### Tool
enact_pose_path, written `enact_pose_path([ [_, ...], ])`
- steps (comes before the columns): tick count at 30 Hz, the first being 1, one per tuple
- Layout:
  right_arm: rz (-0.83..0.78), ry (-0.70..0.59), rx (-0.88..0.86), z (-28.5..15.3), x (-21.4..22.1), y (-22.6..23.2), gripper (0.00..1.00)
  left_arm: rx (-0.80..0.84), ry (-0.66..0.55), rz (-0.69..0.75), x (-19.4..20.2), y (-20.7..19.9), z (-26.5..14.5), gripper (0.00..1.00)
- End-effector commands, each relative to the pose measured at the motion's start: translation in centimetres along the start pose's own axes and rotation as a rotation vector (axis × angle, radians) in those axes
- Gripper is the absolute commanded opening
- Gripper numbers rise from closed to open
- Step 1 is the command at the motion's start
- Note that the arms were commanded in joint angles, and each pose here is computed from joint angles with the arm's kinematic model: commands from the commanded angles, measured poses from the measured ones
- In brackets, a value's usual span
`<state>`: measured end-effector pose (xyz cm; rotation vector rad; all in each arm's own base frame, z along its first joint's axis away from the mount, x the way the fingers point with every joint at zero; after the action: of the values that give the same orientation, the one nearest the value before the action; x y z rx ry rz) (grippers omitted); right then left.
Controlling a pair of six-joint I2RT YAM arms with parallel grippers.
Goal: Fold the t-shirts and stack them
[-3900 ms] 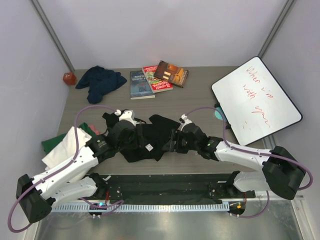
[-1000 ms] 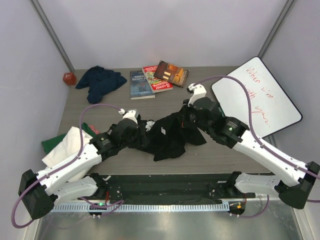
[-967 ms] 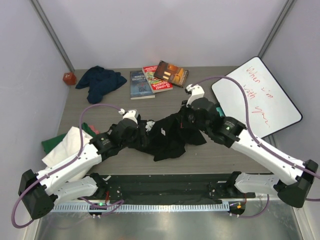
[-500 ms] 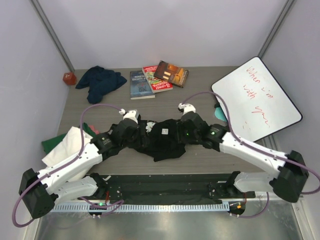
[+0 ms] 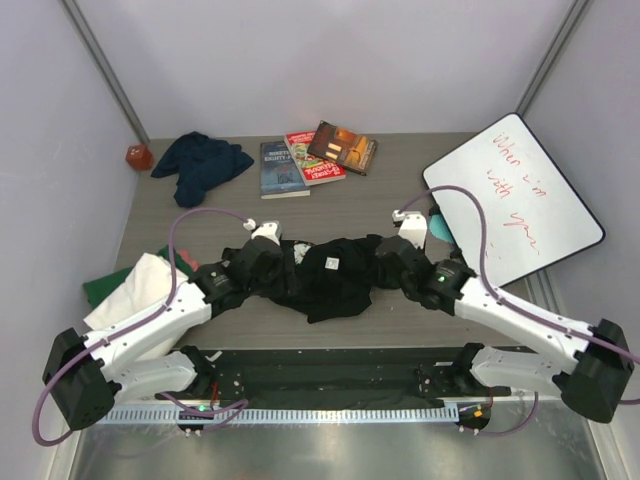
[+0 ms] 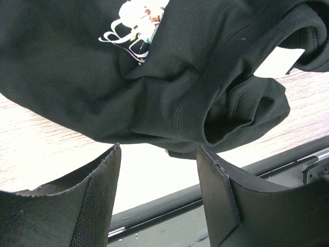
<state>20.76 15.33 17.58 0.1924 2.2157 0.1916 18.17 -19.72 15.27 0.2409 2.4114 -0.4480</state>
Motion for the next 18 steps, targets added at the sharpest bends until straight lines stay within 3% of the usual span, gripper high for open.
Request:
enact_pose_path([
  [1, -0.023, 0.031, 0.152, 1.9, 2.1, -1.8, 0.54, 0.024, -0.054, 0.003, -1.0, -0.2, -0.6, 0.61],
  [5, 0.014, 0.041, 0.225, 2.9, 3.0, -3.5, 0.62, 0.004, -0.064, 0.003, -0.8, 0.4, -1.1, 0.61],
  [10, 0.136, 0.104, 0.283, 4.6, 3.5, -7.0, 0.62, 0.008, -0.069, 0.006, -0.8, 0.4, -1.2, 0.61],
  [18, 0.153, 0.170, 0.258, 6.5, 3.9, -6.5, 0.61, 0.029, -0.053, 0.008, -1.1, -0.4, -0.5, 0.61],
])
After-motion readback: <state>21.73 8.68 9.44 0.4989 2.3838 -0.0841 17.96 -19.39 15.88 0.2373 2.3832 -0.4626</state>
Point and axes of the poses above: each gripper's point midway between its finger pads, its own z axis out along the fingers, its own y axis along the line the jaws close on, x = y × z, the point moved 4 cm from there along -z, back along the fingers, and after that the axes turned 9 degrees about z, right-handed, at the moved point
